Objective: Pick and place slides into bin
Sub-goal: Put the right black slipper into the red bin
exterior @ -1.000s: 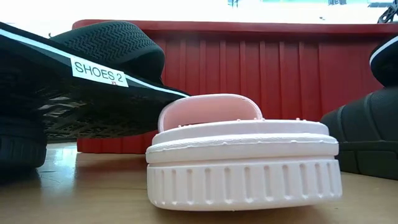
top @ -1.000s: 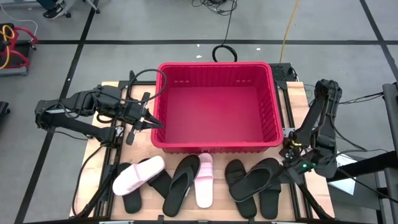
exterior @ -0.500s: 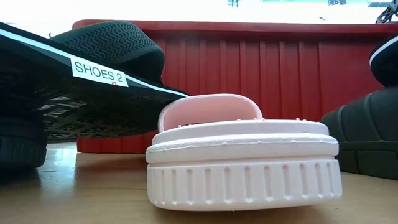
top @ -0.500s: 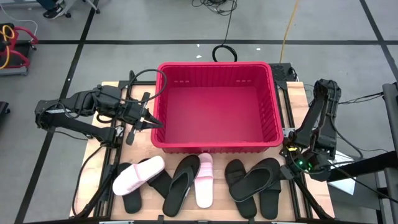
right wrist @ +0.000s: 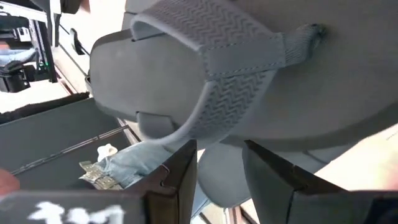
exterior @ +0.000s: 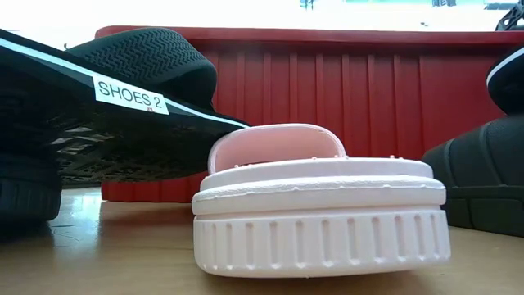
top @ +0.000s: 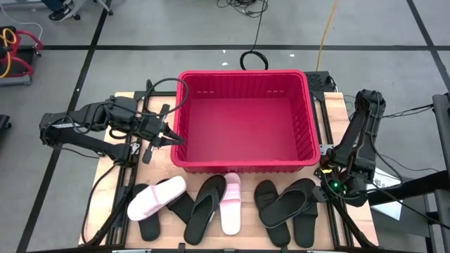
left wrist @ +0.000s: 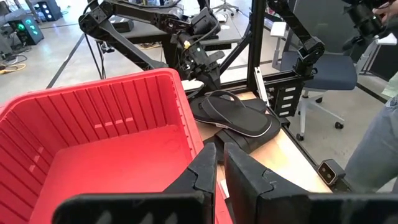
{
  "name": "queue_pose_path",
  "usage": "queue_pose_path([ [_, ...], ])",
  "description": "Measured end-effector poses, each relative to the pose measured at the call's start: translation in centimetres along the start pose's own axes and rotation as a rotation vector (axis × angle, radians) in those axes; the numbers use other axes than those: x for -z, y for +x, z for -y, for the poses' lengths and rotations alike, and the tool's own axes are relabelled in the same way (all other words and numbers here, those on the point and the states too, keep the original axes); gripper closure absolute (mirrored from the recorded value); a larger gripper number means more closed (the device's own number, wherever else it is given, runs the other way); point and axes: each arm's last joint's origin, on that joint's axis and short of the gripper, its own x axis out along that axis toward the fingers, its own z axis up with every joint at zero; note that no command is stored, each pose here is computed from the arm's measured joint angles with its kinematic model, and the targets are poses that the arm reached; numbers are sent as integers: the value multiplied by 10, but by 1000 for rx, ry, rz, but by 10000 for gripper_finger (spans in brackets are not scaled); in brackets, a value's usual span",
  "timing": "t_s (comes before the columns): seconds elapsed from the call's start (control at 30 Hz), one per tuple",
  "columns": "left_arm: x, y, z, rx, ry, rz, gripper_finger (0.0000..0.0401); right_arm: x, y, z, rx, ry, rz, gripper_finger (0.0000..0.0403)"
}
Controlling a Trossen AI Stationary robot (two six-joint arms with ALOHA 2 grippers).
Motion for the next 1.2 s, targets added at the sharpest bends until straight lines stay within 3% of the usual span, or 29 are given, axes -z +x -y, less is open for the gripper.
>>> queue_pose_path([
  [0.17,0,0,0,0,0,0,370,-3,6,7,15,-15,25,285],
  [0.53,0,0,0,0,0,0,370,-9,10,9,-90,-74,168,283],
  [0.67,0,0,0,0,0,0,370,-10,25,21,-124,-51,144,286],
  [0.87,0,0,0,0,0,0,370,-13,39,30,-264,-67,166,282],
  [1.2,0,0,0,0,0,0,370,-13,39,30,-267,-58,161,284],
])
